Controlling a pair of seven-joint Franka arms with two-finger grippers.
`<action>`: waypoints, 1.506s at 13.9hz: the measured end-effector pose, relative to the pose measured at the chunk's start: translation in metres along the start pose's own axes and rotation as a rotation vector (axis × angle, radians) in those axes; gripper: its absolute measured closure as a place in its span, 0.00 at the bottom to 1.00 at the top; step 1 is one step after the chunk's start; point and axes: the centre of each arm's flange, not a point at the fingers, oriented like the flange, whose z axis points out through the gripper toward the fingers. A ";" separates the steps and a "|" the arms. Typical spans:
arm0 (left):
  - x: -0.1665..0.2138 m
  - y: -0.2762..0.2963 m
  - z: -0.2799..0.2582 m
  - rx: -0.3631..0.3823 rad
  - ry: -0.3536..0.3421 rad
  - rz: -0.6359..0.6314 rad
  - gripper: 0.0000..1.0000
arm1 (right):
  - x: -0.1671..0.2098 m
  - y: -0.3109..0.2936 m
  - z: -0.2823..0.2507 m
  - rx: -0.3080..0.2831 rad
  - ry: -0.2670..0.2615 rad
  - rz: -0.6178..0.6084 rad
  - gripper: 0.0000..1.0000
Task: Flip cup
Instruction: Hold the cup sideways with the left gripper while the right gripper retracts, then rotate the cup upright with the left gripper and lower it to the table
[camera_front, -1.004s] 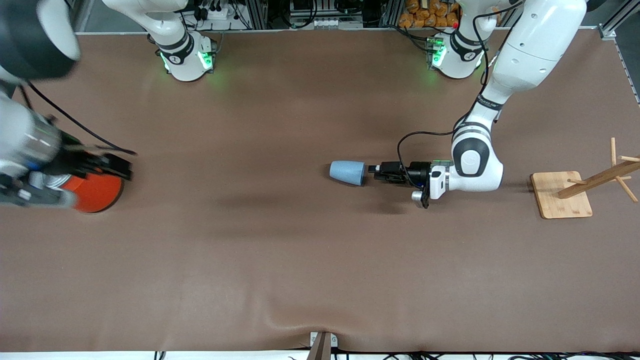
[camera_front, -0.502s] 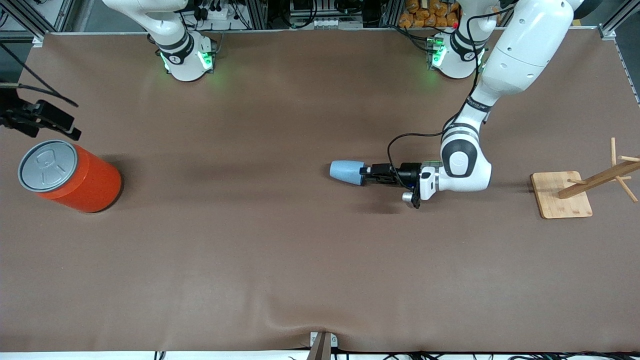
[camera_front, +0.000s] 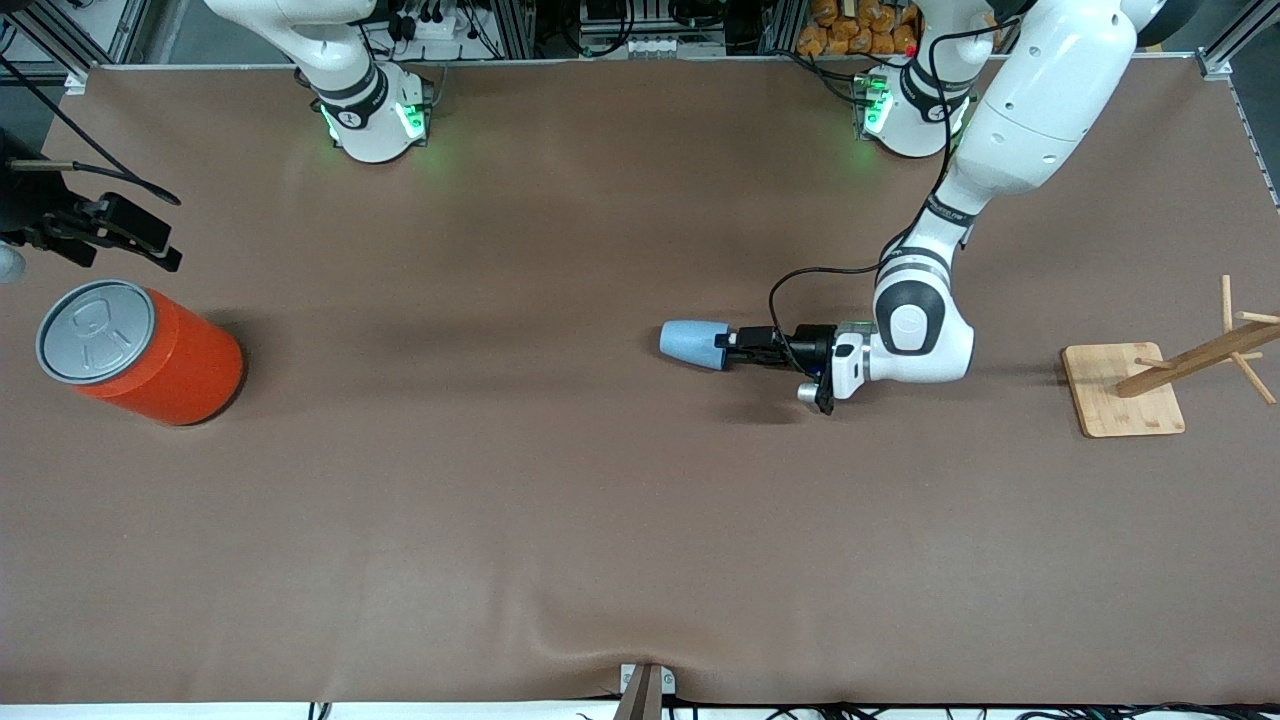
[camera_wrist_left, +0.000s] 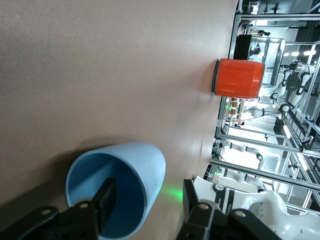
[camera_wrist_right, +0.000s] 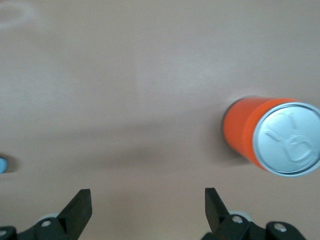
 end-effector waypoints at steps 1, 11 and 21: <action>-0.001 -0.001 0.002 0.000 -0.004 -0.002 0.41 | -0.001 -0.004 0.000 -0.017 -0.003 -0.009 0.00; -0.001 0.006 0.012 -0.027 -0.017 -0.042 0.94 | -0.003 -0.006 0.001 -0.028 -0.010 -0.014 0.00; 0.036 0.072 -0.139 0.087 0.142 0.023 0.95 | -0.003 -0.007 -0.001 -0.026 -0.006 -0.015 0.00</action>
